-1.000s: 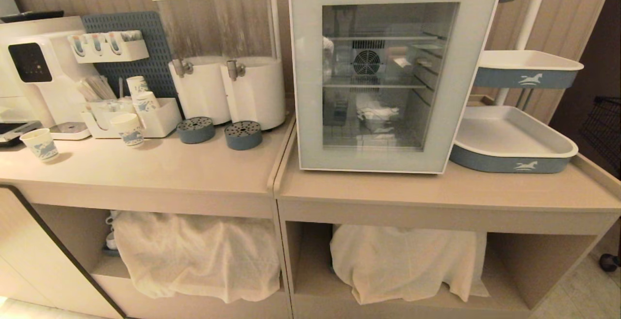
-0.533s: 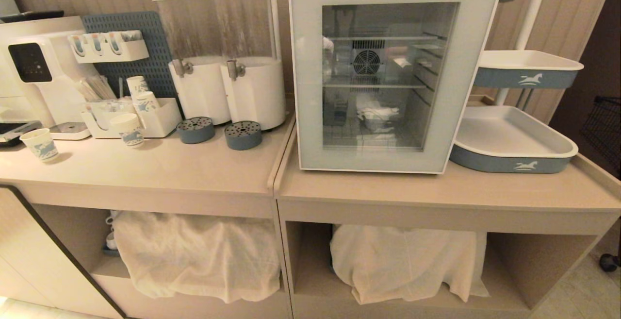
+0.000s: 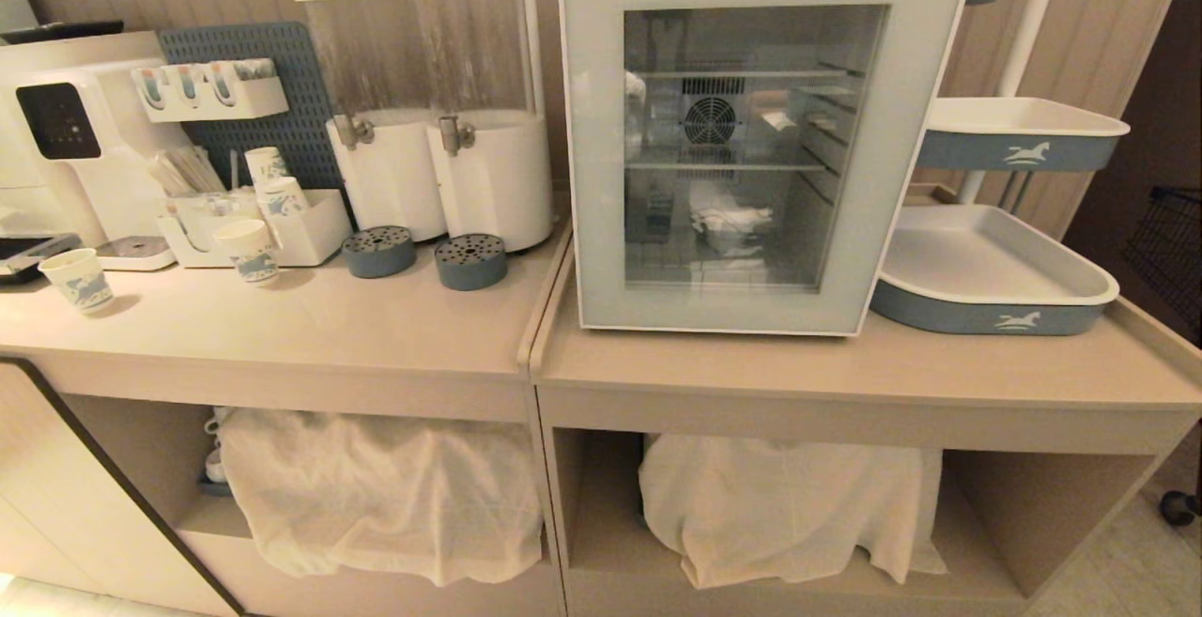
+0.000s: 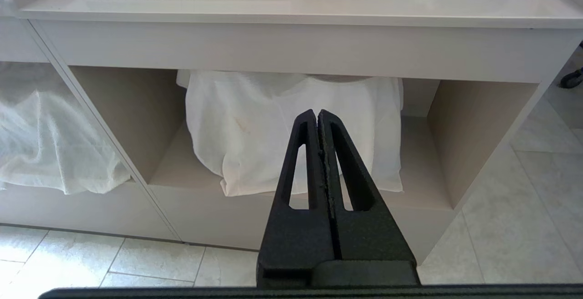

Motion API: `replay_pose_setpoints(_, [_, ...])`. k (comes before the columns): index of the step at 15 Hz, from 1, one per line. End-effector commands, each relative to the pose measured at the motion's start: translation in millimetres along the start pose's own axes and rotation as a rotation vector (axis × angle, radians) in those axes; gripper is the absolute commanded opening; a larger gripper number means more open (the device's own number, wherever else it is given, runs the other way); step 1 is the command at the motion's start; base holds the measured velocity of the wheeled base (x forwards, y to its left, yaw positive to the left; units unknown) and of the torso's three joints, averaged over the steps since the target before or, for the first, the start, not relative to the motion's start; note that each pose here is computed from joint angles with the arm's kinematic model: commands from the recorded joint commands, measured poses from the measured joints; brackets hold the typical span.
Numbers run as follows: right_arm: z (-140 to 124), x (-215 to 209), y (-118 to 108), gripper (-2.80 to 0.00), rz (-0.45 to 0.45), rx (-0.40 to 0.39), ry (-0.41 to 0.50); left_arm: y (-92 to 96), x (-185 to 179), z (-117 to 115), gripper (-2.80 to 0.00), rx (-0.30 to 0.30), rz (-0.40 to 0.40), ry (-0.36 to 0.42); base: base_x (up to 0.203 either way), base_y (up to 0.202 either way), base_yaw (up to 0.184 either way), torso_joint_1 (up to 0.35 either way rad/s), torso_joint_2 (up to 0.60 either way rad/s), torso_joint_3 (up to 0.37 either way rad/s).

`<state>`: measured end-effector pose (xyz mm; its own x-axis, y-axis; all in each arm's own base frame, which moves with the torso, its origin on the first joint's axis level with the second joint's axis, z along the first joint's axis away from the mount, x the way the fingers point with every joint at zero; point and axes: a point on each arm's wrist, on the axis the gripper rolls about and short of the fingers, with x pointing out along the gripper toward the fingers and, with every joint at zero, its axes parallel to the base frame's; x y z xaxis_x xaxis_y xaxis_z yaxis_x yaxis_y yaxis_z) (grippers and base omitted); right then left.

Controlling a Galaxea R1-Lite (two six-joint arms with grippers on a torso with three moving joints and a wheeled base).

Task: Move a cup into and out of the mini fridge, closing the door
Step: Open the freezer door

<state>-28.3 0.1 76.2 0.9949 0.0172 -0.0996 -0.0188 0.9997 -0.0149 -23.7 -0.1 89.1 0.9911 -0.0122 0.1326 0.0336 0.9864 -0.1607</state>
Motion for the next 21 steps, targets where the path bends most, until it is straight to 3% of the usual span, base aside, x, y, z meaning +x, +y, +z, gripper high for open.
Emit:
replay_pose_setpoints(1, [-0.1,0.1,0.0,-2.8,0.001,-0.001,0.001,1.9,1.5,-11.1,-2.8,-0.002,0.005,0.033,0.0,0.0,0.0,0.0,0.0,0.0])
replay_pose_setpoints(8, [-0.1,0.1,0.0,-2.8,0.003,0.004,0.001,1.9,1.5,-11.1,-2.8,0.003,0.005,0.033,0.0,0.0,0.0,0.0,0.0,0.0])
replay_pose_setpoints(18, [-0.1,0.1,0.0,-2.8,0.003,0.004,0.001,1.9,1.5,-11.1,-2.8,0.003,0.005,0.033,0.184,0.0,-0.001,0.002,0.0,0.002])
replay_pose_setpoints(21, [-0.1,0.1,0.0,-2.8,0.003,0.004,0.001,1.9,1.5,-11.1,-2.8,0.003,0.005,0.033,0.031,0.0,-0.001,0.001,0.0,0.002])
